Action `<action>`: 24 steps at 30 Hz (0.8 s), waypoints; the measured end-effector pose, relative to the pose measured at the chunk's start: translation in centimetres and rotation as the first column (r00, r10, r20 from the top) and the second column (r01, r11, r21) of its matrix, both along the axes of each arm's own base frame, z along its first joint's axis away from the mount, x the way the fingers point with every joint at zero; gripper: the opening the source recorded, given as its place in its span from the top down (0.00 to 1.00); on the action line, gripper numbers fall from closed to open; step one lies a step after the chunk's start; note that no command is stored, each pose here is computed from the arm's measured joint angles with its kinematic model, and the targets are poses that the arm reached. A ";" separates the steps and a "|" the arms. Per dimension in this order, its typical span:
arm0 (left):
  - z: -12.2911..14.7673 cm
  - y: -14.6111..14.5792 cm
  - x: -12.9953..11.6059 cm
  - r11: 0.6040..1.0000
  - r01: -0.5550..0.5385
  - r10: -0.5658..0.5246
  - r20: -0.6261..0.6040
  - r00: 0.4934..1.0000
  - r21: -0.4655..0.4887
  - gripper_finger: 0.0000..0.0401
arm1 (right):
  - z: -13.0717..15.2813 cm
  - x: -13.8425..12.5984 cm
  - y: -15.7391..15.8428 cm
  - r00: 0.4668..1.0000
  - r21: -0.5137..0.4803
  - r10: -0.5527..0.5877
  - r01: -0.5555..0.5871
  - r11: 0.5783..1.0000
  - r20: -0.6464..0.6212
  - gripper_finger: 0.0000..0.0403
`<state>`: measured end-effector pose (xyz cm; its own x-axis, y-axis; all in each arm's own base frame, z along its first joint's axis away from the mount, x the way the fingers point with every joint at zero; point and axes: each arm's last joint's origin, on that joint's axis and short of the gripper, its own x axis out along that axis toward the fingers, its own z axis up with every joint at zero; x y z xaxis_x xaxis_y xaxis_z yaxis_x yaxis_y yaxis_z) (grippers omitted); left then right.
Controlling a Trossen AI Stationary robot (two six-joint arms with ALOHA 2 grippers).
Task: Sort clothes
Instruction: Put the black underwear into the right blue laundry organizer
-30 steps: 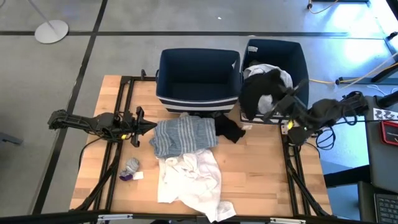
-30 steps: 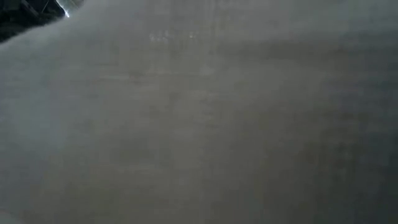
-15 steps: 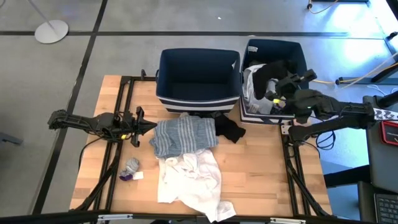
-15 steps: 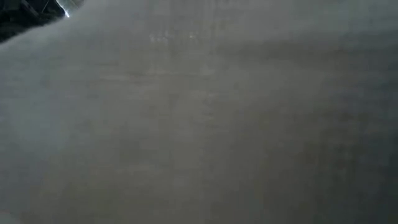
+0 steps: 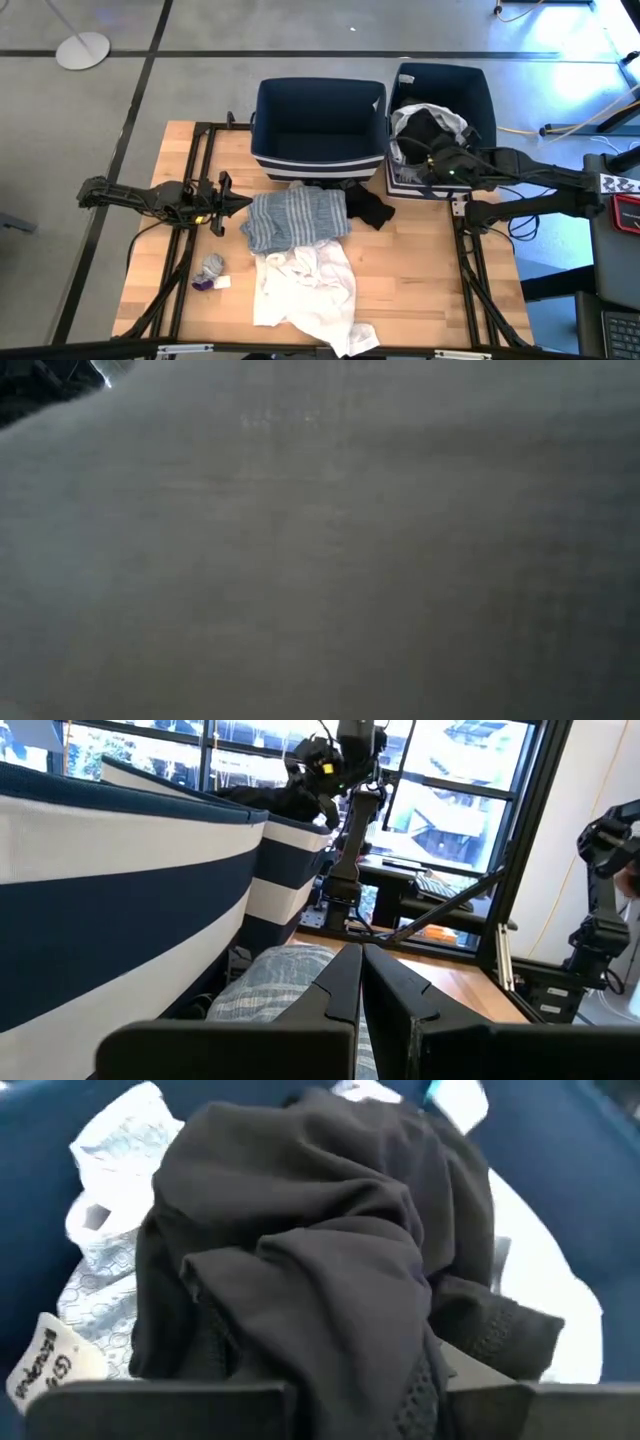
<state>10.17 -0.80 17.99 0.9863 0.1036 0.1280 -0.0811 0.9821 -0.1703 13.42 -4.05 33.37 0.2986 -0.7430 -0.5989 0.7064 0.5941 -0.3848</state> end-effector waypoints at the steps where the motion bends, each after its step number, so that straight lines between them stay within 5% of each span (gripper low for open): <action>1: 0.0 0.0 0.0 1.000 0.001 -0.001 0.000 1.000 -0.003 0.99 | -0.2 0.1 -0.1 1.000 0.020 -0.015 0.015 1.000 -0.002 0.82; 7: 0.0 0.0 0.0 1.000 0.001 -0.001 -0.002 1.000 -0.003 0.99 | -0.7 1.1 -0.7 1.000 0.113 0.002 -0.002 0.994 0.005 0.64; 15: 0.0 0.0 0.0 1.000 0.000 0.000 -0.005 1.000 -0.003 0.99 | -0.4 1.3 -0.8 1.000 0.087 0.000 0.001 0.996 -0.010 0.32; 24: -0.1 0.0 0.0 1.000 0.001 -0.001 -0.006 1.000 -0.002 0.99 | 5.1 0.4 -0.2 0.982 0.140 0.135 -0.153 0.978 0.131 0.20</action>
